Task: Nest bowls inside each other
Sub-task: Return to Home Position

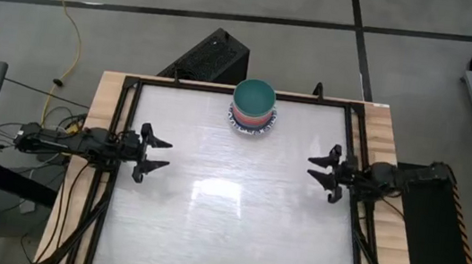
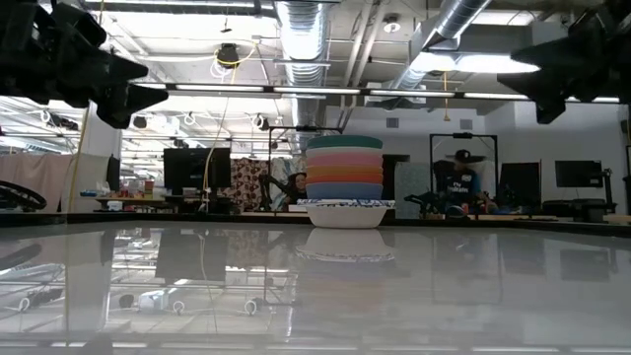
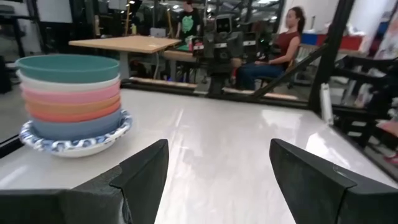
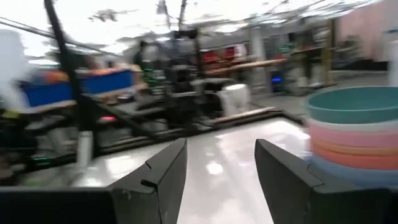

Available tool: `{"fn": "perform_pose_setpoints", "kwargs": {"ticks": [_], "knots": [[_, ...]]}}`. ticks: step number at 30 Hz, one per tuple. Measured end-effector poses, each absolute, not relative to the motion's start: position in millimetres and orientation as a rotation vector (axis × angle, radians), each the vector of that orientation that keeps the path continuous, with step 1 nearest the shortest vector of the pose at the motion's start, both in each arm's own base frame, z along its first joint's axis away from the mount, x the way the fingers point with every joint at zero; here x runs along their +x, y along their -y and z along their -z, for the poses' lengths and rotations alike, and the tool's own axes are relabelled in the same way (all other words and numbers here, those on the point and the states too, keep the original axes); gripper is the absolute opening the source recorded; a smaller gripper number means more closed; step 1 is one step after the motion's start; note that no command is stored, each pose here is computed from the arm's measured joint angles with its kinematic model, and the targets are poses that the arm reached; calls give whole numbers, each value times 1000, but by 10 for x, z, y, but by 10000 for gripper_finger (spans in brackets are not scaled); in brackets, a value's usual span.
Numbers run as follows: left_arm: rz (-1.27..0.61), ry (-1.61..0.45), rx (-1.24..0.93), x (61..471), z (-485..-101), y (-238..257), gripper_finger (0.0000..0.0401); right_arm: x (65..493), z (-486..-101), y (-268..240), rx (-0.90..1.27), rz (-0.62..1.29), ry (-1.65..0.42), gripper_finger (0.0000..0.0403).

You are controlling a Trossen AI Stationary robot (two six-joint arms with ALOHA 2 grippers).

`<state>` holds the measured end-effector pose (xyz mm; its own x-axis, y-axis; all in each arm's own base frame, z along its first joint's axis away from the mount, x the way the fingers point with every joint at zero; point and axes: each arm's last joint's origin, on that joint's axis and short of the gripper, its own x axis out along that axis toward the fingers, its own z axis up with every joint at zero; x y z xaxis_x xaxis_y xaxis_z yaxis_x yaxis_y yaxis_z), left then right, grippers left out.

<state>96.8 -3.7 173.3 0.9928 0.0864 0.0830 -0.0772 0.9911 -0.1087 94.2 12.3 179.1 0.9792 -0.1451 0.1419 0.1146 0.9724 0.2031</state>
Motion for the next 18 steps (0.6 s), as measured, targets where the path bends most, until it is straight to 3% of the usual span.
{"fn": "perform_pose_setpoints", "kwargs": {"ticks": [4,13,18], "knots": [[-99,65,-77,969,-1712,32,269,933,-1731,-146,170,209,98,210],[-92,64,-39,969,-1713,34,269,923,-1723,-211,117,137,80,210],[-54,67,-31,970,-1717,46,269,929,-1709,-245,144,-5,62,210]]}}
